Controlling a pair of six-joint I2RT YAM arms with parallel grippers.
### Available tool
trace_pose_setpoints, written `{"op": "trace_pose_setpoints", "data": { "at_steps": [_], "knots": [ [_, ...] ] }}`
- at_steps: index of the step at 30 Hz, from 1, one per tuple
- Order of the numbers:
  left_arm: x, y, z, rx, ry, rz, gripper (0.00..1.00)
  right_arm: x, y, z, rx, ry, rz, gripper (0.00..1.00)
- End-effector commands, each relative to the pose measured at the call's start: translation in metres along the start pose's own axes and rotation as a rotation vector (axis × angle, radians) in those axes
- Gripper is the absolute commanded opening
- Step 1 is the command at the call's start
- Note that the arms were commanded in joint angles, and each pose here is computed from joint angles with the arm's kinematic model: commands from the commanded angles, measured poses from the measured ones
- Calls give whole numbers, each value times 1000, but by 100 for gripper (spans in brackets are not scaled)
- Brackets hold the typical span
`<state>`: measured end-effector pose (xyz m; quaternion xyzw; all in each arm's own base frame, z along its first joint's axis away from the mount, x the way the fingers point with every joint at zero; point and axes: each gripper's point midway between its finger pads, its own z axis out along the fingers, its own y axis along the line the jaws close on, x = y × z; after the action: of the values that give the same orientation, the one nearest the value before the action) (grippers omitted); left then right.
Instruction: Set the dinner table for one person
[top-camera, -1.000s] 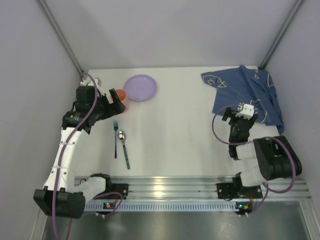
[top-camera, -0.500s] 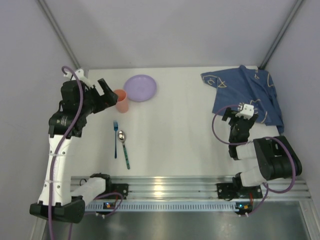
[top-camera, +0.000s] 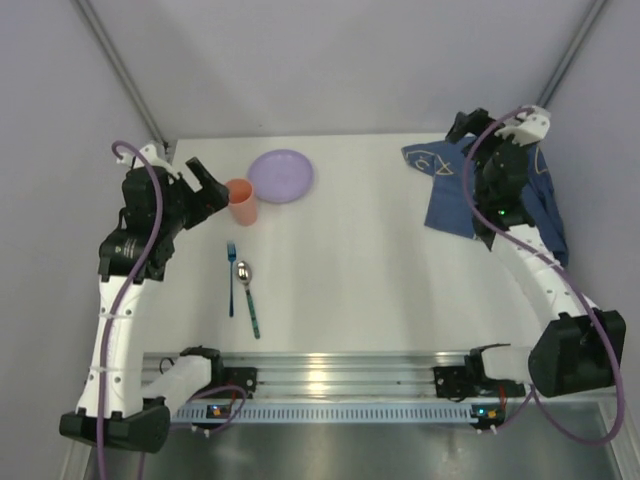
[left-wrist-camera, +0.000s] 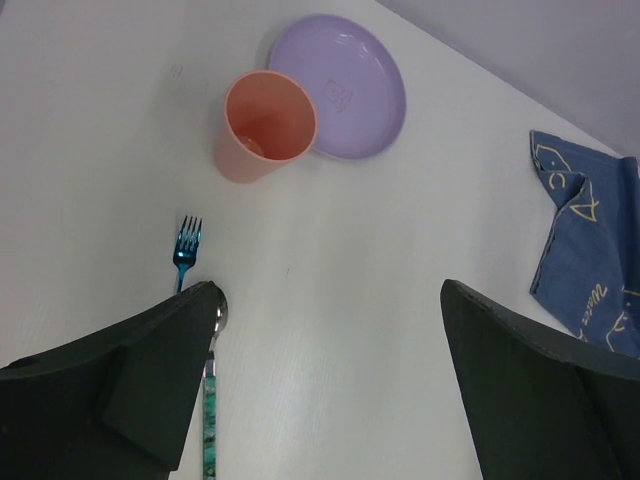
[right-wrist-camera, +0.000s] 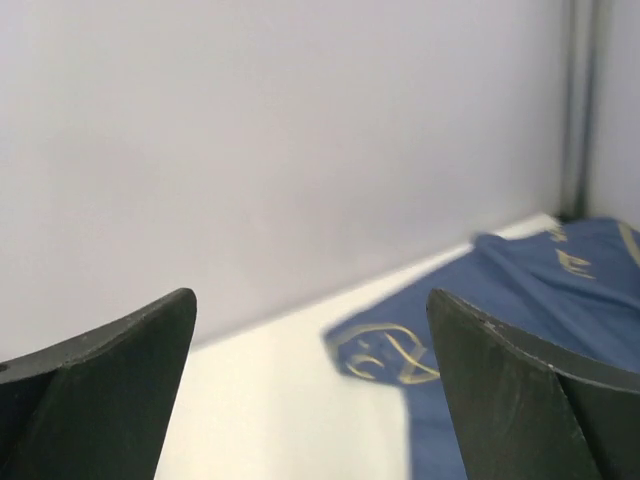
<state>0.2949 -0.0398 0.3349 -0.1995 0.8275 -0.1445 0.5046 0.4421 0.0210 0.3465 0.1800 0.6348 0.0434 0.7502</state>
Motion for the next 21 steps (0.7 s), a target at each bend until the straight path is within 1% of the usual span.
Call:
{"op": "trace_pose_setpoints", "data": {
  "at_steps": [1, 2, 3, 4, 5, 6, 7, 8, 9, 11, 12, 14, 16, 19, 21],
  "knots": [
    [-3, 9, 1, -31, -87, -134, 99, 35, -17, 9, 62, 236, 247, 100],
    [-1, 6, 3, -9, -84, -139, 99, 67, -23, 19, 100, 355, 250, 100],
    [2, 4, 4, 0, -74, -153, 99, 46, -8, 33, 71, 379, 249, 100],
    [3, 3, 6, 0, -58, -157, 99, 76, -22, 23, 150, 540, 190, 100],
    [3, 3, 6, -3, -53, -155, 99, 111, -37, 29, 224, 643, 134, 100],
    [3, 4, 4, -13, -48, -147, 99, 97, -30, 41, 237, 648, 129, 100],
    [1, 6, 2, -27, -54, -141, 99, 137, -50, 32, 317, 791, 82, 100],
    [-1, 7, 0, -30, -63, -134, 99, 146, -52, 32, 333, 829, 68, 100],
    [-1, 8, -2, -31, -68, -114, 99, 145, -49, 38, 330, 842, 67, 100],
    [-3, 8, -8, -21, -83, -99, 99, 176, -58, 33, 352, 941, 33, 100],
    [-4, 8, -10, -17, -85, -87, 99, 183, -57, 33, 349, 966, 35, 100],
    [-3, 5, -15, 0, -81, -79, 99, 209, -67, 25, 381, 1046, 13, 100],
    [-4, 3, -18, 7, -78, -71, 99, 223, -70, 18, 389, 1101, 3, 100],
    [-4, 3, -25, 9, -76, -55, 99, 260, -76, 5, 398, 1220, -17, 98],
    [-5, 6, -28, -3, -81, -47, 99, 273, -75, -2, 402, 1258, -33, 97]
  ]
}}
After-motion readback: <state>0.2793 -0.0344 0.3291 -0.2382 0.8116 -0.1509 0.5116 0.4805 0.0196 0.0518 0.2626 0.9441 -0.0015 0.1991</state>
